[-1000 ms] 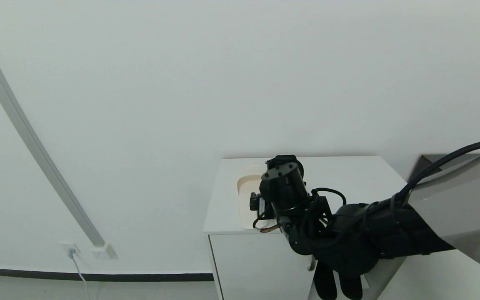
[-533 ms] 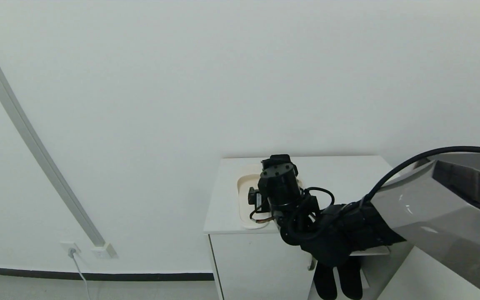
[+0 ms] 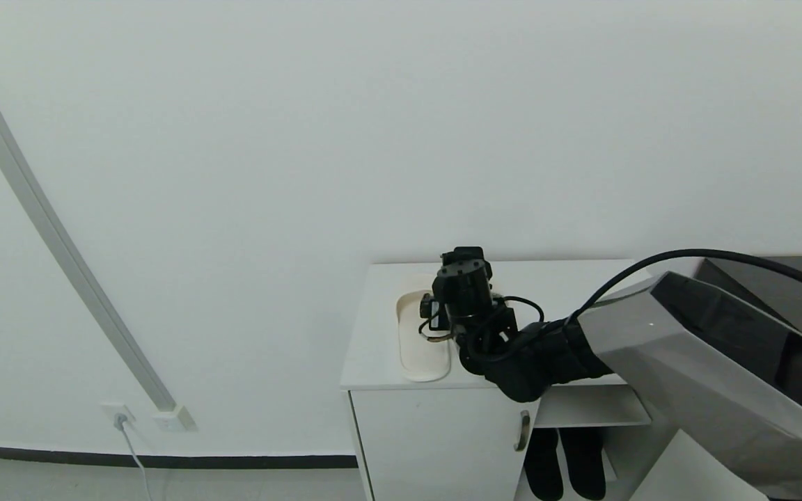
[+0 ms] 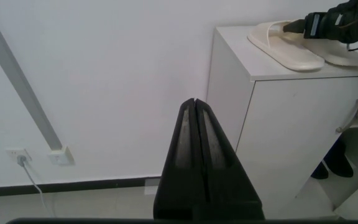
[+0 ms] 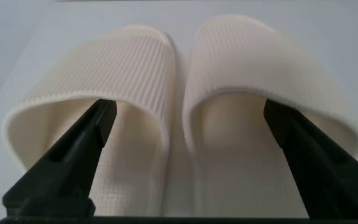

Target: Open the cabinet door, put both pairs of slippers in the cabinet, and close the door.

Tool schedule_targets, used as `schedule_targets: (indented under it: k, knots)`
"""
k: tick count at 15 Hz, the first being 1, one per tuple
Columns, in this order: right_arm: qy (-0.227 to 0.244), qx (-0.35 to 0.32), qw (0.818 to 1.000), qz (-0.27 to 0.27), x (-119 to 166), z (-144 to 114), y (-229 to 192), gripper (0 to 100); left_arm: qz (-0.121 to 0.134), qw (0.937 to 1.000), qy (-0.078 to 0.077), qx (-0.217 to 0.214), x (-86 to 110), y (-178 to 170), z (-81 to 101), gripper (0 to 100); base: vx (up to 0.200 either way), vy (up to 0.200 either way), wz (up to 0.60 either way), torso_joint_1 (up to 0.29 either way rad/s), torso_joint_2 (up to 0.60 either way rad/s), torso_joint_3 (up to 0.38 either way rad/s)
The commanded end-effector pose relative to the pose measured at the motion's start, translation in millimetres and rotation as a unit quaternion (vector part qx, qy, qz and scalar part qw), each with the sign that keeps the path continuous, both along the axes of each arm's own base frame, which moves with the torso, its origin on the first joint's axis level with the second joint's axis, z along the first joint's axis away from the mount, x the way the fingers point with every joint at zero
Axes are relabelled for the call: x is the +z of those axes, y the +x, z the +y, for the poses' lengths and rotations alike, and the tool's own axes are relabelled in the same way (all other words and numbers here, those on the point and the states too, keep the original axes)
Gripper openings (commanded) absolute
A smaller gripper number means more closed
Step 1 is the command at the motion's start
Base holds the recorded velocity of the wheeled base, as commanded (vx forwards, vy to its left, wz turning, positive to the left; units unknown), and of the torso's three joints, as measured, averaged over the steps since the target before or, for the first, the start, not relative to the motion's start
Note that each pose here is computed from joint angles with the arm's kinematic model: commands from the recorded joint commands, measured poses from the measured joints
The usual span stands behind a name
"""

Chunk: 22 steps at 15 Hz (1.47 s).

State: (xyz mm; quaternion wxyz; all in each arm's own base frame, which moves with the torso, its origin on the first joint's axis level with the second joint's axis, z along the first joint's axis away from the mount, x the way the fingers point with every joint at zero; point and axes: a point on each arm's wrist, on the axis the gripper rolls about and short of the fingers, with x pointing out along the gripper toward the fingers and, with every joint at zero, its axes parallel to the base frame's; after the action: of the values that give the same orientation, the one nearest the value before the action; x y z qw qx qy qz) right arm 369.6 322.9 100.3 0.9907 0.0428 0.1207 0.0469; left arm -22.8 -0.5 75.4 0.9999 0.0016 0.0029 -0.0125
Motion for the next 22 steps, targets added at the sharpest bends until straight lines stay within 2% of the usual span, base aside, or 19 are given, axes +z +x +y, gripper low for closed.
schedule_targets:
  k: [1, 6, 7, 15, 18, 22]
  knots:
    - [-0.002, -0.007, 1.0, 0.001, -7, 2, 13, 100, 0.0, 1.0, 0.0, -0.001, -0.1, 0, 0.0, 0, 0.0, 0.0, 0.0, 0.0, 0.0, 0.0]
    - [-0.01, -0.007, 1.0, 0.008, -15, 7, 20, 100, 0.0, 1.0, -0.001, 0.0, -0.1, 0, 0.0, 0, 0.0, 0.0, 0.0, 0.0, 0.0, 0.0]
    - [-0.016, -0.008, 1.0, 0.009, -18, 6, 22, 0, 0.0, 1.0, -0.001, 0.0, -0.1, 0, 0.0, 0, 0.0, 0.0, 0.0, 0.0, 0.0, 0.0]
    - [-0.018, -0.006, 1.0, -0.005, -7, 5, 23, 0, 0.0, 1.0, -0.002, 0.001, -0.1, 0, 0.0, 0, 0.0, 0.0, 0.0, 0.0, 0.0, 0.0]
    - [-0.008, 0.03, 1.0, -0.001, 24, -10, 2, 0, 0.0, 1.0, -0.002, 0.001, -0.1, 0, 0.0, 0, 0.0, 0.0, 0.0, 0.0, 0.0, 0.0]
    - [0.009, 0.096, 0.995, -0.008, 52, -51, -39, 0, 0.0, 1.0, -0.001, 0.001, -0.1, 0, 0.0, 0, 0.0, 0.0, 0.0, 0.0, 0.0, 0.0]
